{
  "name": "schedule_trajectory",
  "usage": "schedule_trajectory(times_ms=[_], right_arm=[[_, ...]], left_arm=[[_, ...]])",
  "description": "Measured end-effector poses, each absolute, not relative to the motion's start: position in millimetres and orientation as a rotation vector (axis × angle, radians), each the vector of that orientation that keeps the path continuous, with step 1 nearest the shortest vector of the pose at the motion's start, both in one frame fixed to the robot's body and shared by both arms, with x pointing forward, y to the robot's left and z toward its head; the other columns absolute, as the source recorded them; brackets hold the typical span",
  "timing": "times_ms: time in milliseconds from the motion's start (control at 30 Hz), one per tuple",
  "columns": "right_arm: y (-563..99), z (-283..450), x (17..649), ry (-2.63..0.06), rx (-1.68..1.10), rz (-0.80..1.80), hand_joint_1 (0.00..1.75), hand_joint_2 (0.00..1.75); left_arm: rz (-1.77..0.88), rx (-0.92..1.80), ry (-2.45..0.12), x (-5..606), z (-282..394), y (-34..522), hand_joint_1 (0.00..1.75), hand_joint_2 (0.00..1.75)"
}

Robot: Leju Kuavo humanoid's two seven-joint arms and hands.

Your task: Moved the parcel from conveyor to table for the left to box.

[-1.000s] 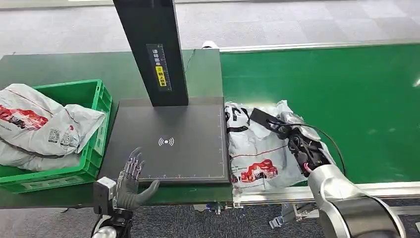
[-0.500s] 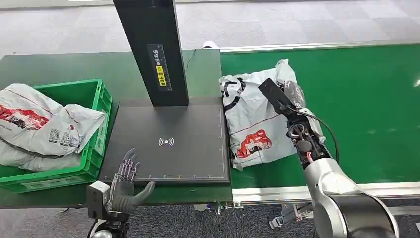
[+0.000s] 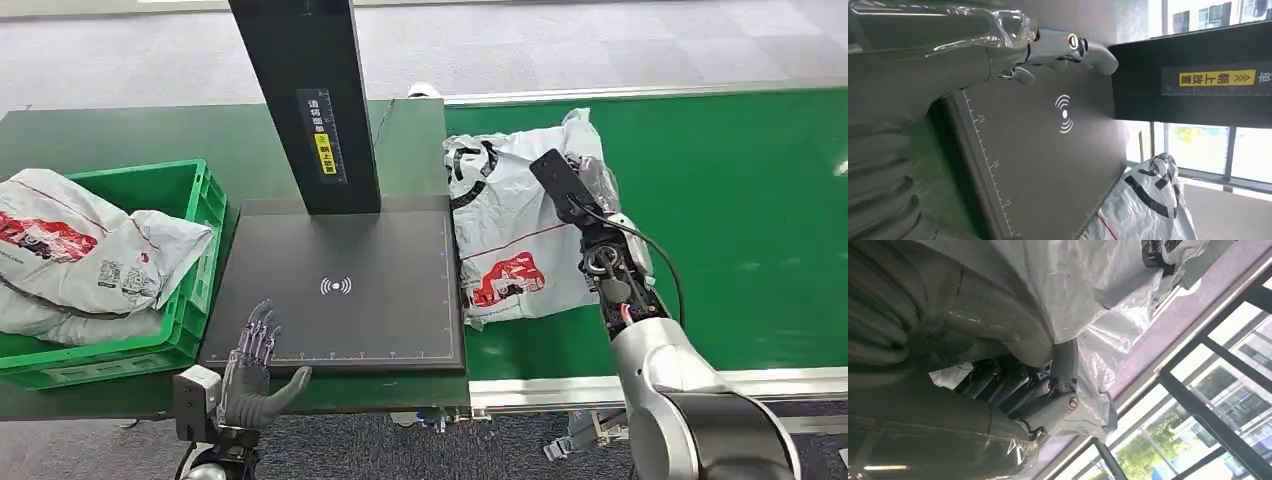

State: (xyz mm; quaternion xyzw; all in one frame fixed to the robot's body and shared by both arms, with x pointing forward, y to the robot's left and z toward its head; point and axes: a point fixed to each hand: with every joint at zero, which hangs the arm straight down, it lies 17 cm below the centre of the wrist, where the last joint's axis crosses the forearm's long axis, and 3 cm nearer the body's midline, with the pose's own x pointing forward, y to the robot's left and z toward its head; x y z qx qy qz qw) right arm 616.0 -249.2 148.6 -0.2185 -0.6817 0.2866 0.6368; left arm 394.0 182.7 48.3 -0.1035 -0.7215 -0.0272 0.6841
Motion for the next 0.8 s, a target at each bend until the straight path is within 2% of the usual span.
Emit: schedule_trajectory(times_ms=[467, 600, 800], right_arm=[[-233.4, 222.1, 611.3, -1.900, -0.252, 0.355, 1.75, 1.75], [-228.8, 257.3, 593.6, -2.069, -0.197, 0.255, 1.75, 1.75], [-220.7, 277.5, 579.0, -2.141, -0.185, 0.247, 1.75, 1.75]], left_arm=[[-0.053, -0.231, -1.644, 394.2, 52.6, 186.5, 0.00, 1.75], [-0.048, -0.230, -1.654, 394.1, 53.3, 189.3, 0.00, 1.75], [-0.050, -0.226, -1.652, 394.0, 51.4, 191.5, 0.00, 1.75]])
